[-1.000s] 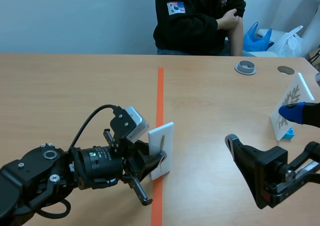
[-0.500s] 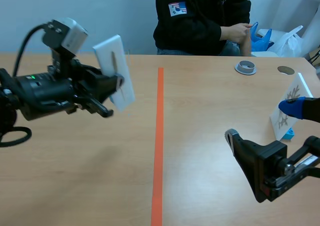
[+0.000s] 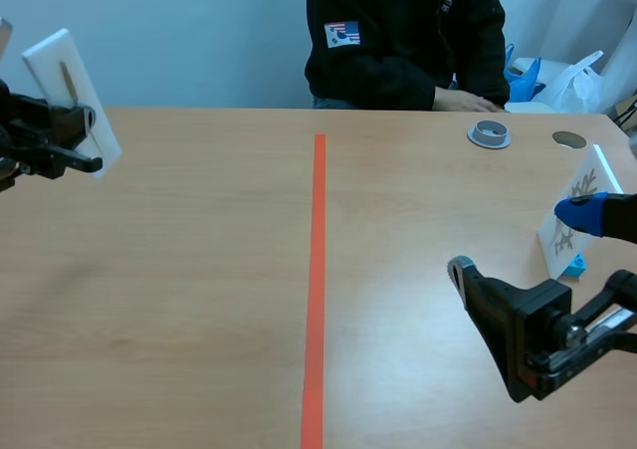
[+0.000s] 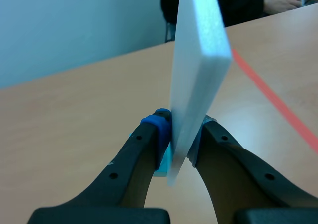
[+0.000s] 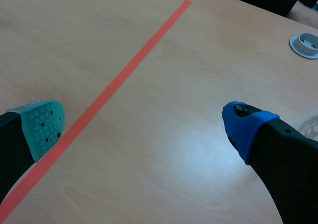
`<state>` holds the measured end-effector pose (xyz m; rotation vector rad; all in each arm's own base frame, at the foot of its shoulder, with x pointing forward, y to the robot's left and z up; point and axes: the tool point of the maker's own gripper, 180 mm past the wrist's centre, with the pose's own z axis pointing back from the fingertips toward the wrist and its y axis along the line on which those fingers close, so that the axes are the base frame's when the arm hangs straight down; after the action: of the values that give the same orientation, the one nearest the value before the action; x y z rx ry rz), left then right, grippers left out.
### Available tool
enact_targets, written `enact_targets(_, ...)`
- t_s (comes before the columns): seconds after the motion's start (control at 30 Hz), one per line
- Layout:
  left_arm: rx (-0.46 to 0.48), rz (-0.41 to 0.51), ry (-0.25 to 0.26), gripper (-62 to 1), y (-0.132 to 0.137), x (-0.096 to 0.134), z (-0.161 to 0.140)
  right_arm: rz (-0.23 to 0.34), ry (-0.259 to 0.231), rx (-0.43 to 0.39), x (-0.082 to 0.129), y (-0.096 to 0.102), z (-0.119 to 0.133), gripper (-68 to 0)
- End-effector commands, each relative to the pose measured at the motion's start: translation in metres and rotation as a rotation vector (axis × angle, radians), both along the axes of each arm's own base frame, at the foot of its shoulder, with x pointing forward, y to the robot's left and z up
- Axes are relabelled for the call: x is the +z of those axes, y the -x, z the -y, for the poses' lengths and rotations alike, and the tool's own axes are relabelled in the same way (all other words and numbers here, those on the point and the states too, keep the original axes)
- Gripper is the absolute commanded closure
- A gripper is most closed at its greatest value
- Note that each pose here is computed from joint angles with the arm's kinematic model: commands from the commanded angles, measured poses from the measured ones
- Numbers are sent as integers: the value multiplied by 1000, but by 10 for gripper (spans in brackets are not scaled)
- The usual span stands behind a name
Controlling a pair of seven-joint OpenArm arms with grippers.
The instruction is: Sort the leaf by its shape. The table is split by an orange tape line. A compound leaf with several leaflets goes to the left side, a simple leaf with one blade goes to the right side. Return to the home posture when a red brick is placed on the table.
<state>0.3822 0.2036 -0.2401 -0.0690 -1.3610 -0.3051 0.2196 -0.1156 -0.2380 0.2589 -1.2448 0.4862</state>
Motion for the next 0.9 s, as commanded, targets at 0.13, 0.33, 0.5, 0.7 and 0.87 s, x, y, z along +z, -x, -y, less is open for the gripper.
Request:
enact_targets(0.13,85,-15,27,-42,-12,-22,-33,30,-4,-1,7,-4,2,-679)
enact_targets(0.33,185,11,56,-42,-23,-35,-69,30,-4,-1,7,-4,2,-679)
enact_targets(0.5,256,1,72,-42,-26,-51,-95,30,-4,-1,7,-4,2,-679)
enact_targets(0.7,312,0,88,-42,-22,-66,-114,30,-4,-1,7,-4,2,-679)
enact_targets(0.87,335,-30,90,-42,-16,-80,-121,30,-4,-1,7,-4,2,-679)
